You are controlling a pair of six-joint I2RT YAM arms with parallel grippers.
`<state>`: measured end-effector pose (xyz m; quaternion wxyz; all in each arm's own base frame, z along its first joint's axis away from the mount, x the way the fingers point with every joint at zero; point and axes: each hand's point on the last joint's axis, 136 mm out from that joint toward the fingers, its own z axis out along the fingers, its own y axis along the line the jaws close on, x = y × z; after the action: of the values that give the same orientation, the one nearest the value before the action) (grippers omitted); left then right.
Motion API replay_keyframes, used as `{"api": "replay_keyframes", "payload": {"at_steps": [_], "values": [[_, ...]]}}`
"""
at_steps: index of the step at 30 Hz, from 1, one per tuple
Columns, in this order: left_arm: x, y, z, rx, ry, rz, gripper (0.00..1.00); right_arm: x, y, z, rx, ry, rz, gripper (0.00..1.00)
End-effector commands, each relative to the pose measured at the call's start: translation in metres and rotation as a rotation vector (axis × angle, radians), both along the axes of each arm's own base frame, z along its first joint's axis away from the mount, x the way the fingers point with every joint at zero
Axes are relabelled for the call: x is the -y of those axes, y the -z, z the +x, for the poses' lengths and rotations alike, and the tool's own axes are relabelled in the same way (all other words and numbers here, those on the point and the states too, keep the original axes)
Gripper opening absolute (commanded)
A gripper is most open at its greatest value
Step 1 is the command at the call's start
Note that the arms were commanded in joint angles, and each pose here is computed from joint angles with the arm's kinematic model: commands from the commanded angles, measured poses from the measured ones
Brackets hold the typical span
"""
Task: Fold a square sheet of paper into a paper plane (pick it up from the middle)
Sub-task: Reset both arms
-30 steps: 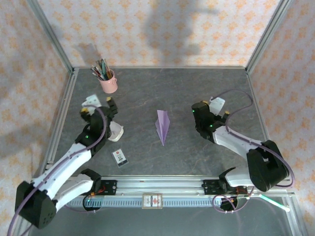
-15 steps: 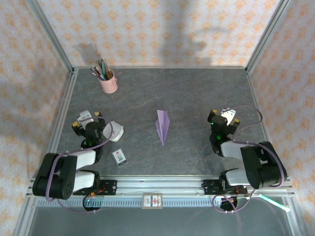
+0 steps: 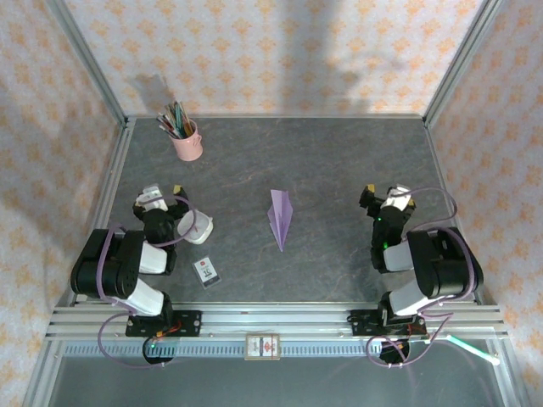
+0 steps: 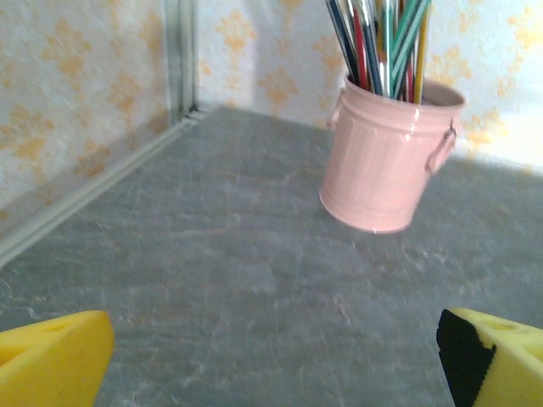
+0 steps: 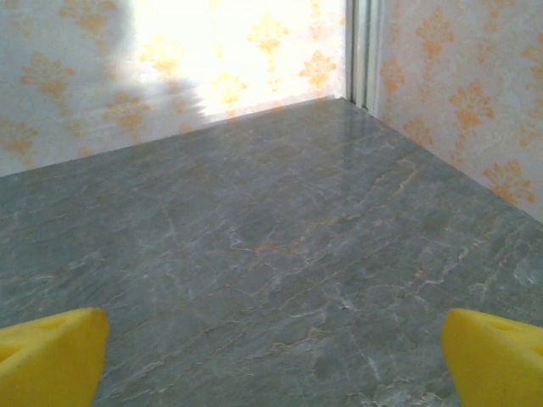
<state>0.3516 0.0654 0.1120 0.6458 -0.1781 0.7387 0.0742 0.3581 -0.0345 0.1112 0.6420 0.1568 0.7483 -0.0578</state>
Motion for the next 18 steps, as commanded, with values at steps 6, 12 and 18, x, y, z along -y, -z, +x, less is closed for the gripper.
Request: {"api": "replay_keyframes", "payload": {"at_steps": [6,12,18], "values": [[0.0057,-0.0292,0.0050,0.117,0.019,0.028,0.99,-0.0037,-0.0164,0.0092,0.063,-0.031,0.025,1.00],[0.0062,-0.0246,0.0073,0.087,0.020,0.028,0.99,-0.0038,-0.0154,0.0097,0.056,-0.030,0.026,1.00],[0.0065,-0.0254,0.0070,0.093,0.021,0.031,0.99,-0.0041,-0.0152,0.0104,0.054,-0.034,0.027,1.00]]}}
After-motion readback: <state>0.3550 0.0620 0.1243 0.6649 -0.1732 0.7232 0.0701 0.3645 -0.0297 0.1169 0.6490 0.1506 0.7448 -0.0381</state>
